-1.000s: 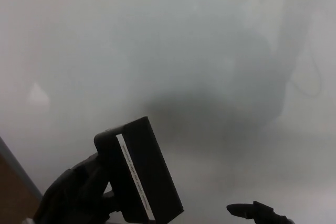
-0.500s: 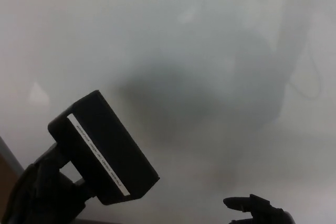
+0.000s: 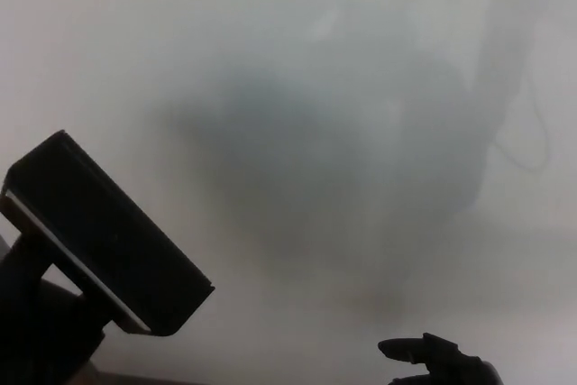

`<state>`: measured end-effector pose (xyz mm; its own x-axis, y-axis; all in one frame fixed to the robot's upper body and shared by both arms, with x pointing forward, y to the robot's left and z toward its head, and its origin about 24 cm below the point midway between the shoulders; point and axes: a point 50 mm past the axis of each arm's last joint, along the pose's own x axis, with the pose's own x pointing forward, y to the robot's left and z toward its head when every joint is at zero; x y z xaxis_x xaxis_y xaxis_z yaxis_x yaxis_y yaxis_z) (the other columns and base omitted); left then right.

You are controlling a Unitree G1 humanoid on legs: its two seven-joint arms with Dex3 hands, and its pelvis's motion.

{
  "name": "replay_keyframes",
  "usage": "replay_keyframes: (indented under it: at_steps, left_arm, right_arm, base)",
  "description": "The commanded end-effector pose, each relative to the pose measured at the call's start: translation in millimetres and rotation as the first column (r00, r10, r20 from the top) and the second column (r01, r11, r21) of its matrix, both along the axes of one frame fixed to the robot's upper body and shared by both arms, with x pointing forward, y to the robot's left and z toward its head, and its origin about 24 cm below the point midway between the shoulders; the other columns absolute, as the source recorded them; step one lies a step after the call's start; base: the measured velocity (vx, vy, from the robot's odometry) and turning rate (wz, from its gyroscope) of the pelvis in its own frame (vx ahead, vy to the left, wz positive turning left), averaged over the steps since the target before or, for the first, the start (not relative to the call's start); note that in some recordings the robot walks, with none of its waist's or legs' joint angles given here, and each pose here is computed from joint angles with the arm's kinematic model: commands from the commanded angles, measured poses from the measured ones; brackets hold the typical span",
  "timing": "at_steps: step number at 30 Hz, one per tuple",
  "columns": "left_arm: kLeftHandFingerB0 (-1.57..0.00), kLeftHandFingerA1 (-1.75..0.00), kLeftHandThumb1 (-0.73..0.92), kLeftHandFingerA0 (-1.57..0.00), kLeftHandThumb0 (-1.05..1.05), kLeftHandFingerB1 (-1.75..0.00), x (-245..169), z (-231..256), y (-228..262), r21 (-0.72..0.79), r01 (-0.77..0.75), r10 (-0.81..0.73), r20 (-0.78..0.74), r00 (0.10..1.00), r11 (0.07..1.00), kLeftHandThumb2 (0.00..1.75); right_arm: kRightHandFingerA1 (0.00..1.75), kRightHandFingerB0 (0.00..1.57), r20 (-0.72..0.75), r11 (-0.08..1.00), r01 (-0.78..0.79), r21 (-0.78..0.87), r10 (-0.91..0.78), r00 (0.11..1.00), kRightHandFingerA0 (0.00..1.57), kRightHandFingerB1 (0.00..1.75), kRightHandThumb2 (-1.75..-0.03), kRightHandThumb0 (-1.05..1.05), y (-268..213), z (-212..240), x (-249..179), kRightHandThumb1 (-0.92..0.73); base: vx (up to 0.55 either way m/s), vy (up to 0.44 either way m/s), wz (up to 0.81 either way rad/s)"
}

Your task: A magnetic marker holder is on the left hand side of the white board, the robot put the index and middle finger into the opening of the container and pull off the magnetic holder and hand it to a human on the left hand side.

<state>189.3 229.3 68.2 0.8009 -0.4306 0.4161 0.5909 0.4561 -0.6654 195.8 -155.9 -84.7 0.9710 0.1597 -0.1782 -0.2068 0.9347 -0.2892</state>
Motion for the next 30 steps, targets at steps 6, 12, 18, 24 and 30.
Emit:
replay_keyframes:
  at_steps: [6,12,18,24,30]
  left_arm:
    - [-0.74,-0.95,0.76,-1.01,-0.55,-0.74,-21,49,17,-0.362,0.152,0.013,0.416,0.909,0.92,0.62]
    - [-0.71,-0.88,0.74,-0.95,-0.56,-0.74,-19,50,16,-0.352,0.184,-0.009,0.444,0.896,0.918,0.61]
    - [-0.05,-0.48,0.47,-0.26,-0.77,-0.39,-20,46,15,-0.32,0.251,-0.107,0.406,0.908,0.914,0.87]
    - [-0.04,-0.31,0.62,-0.25,-0.95,-0.29,-25,49,13,-0.267,0.245,-0.117,0.417,0.901,0.932,0.59]
    - [-0.07,-0.38,0.57,-0.18,-1.05,-0.27,-34,47,10,-0.263,0.228,-0.118,0.378,0.918,0.938,0.96]
  right_arm:
    - [0.52,0.7,0.011,0.994,-0.005,-0.107,0.006,1.0,0.84,0.47,-0.61,-0.5,-12,1,4,-0.68]
    - [0.53,0.7,0.009,0.992,-0.013,-0.126,0.014,1.0,0.83,0.48,-0.61,-0.51,-13,1,3,-0.68]
    - [0.53,0.7,0.012,0.991,-0.016,-0.136,0.018,1.0,0.83,0.48,-0.61,-0.49,-13,1,3,-0.68]
    - [0.53,0.7,0.011,0.991,-0.019,-0.135,0.02,1.0,0.83,0.48,-0.61,-0.49,-11,0,1,-0.68]
    - [0.54,0.7,0.01,0.989,-0.021,-0.147,0.023,1.0,0.84,0.48,-0.6,-0.48,-11,-2,-4,-0.68]
  base:
    - [0.0,0.0,0.0]
    - [0.0,0.0,0.0]
    - [0.0,0.0,0.0]
    - [0.0,0.0,0.0]
    - [0.0,0.0,0.0]
